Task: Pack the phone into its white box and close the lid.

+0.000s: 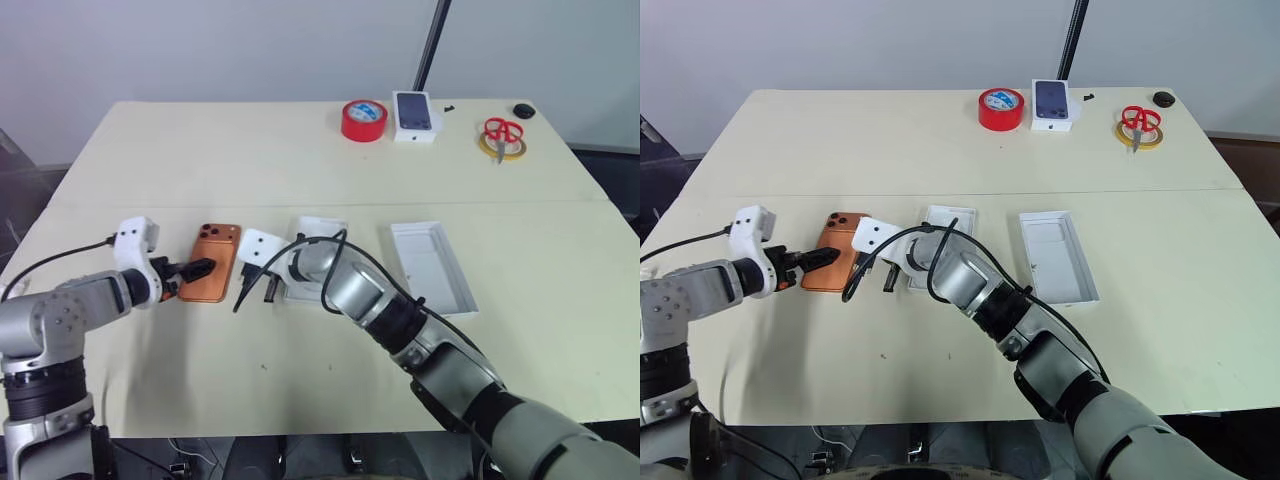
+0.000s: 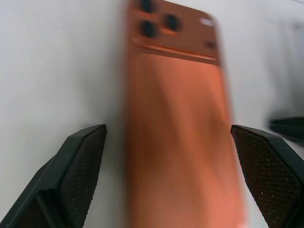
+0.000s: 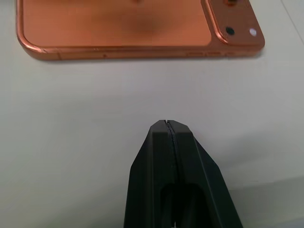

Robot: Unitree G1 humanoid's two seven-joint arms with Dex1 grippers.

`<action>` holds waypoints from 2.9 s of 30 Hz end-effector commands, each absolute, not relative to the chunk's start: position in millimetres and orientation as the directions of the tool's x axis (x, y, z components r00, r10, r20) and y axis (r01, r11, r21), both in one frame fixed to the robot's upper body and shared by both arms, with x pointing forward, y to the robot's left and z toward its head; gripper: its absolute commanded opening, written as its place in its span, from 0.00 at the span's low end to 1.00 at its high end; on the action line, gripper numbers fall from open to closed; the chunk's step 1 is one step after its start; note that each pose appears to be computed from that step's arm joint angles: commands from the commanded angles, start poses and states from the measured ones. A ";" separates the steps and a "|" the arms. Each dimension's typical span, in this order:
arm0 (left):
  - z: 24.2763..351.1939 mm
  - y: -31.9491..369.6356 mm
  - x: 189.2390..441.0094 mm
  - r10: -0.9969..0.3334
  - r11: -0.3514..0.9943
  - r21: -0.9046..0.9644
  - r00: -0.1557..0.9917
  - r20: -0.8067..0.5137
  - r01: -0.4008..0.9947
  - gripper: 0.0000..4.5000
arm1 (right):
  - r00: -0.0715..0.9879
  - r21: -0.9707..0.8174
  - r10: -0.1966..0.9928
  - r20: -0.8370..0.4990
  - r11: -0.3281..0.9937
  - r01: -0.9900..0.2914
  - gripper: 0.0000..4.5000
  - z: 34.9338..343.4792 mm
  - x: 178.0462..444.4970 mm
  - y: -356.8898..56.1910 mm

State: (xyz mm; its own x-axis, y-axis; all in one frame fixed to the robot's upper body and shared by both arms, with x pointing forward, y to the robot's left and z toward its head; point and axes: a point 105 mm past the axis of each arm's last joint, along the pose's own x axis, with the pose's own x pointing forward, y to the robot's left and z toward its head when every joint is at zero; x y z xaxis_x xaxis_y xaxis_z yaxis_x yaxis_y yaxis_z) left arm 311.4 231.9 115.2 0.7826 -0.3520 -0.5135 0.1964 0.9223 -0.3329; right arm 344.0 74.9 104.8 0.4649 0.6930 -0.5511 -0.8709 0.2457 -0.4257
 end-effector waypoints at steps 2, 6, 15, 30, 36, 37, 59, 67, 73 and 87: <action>102.1 199.5 302.0 -0.470 0.871 -0.410 0.702 -0.535 0.271 0.98 | 0.446 -0.449 0.717 -0.536 0.205 -0.870 0.00 110.4 339.0 82.7; 104.0 187.2 299.2 -0.507 0.843 -0.458 0.701 -0.503 0.281 0.98 | 0.438 -0.454 0.718 -0.541 0.189 -0.871 0.00 108.5 336.6 81.2; 113.4 172.4 297.5 -0.549 0.808 -0.506 0.697 -0.460 0.302 0.98 | 0.431 -0.447 0.720 -0.543 0.187 -0.875 0.00 103.9 332.2 80.6; 122.6 188.3 306.0 -0.508 0.805 -0.546 0.746 -0.430 0.233 0.98 | 0.429 -0.436 0.720 -0.546 0.193 -0.879 0.00 101.9 330.6 78.4; 127.0 198.6 310.0 -0.498 0.777 -0.598 0.775 -0.390 0.198 0.98 | 0.425 -0.434 0.723 -0.544 0.190 -0.880 0.00 101.9 329.5 79.5; 126.9 198.0 310.3 -0.503 0.769 -0.608 0.774 -0.384 0.198 0.98 | 0.425 -0.434 0.724 -0.543 0.190 -0.880 0.00 102.1 329.4 79.8; 140.0 196.9 313.2 -0.495 0.616 -0.769 0.843 -0.209 0.171 0.00 | 0.511 -0.490 0.752 -0.417 0.287 -0.823 0.00 145.2 341.7 51.7; 168.2 146.8 315.2 -0.588 0.543 -0.781 0.804 -0.090 0.310 0.00 | 0.475 -0.429 0.825 -0.305 0.327 -0.842 0.00 187.7 326.0 -25.0; 154.8 97.5 314.8 -0.681 0.492 -0.815 0.719 -0.141 0.306 0.00 | 0.480 -0.382 0.803 -0.354 0.344 -0.858 0.00 182.5 317.6 -102.7; 131.4 66.6 320.1 -0.725 0.484 -0.843 0.648 -0.236 0.234 0.00 | 0.585 -0.398 0.714 -0.384 0.444 -0.803 0.00 170.9 326.6 -142.7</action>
State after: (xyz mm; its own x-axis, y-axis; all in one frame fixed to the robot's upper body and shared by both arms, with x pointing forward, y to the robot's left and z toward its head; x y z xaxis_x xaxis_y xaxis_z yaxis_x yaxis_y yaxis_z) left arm 318.3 72.0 119.1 0.6461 -0.7105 -0.2788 0.1820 0.4982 -0.8478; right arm 326.0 -144.1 159.6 0.5716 0.7038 -0.4218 -0.8176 0.4454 -0.3649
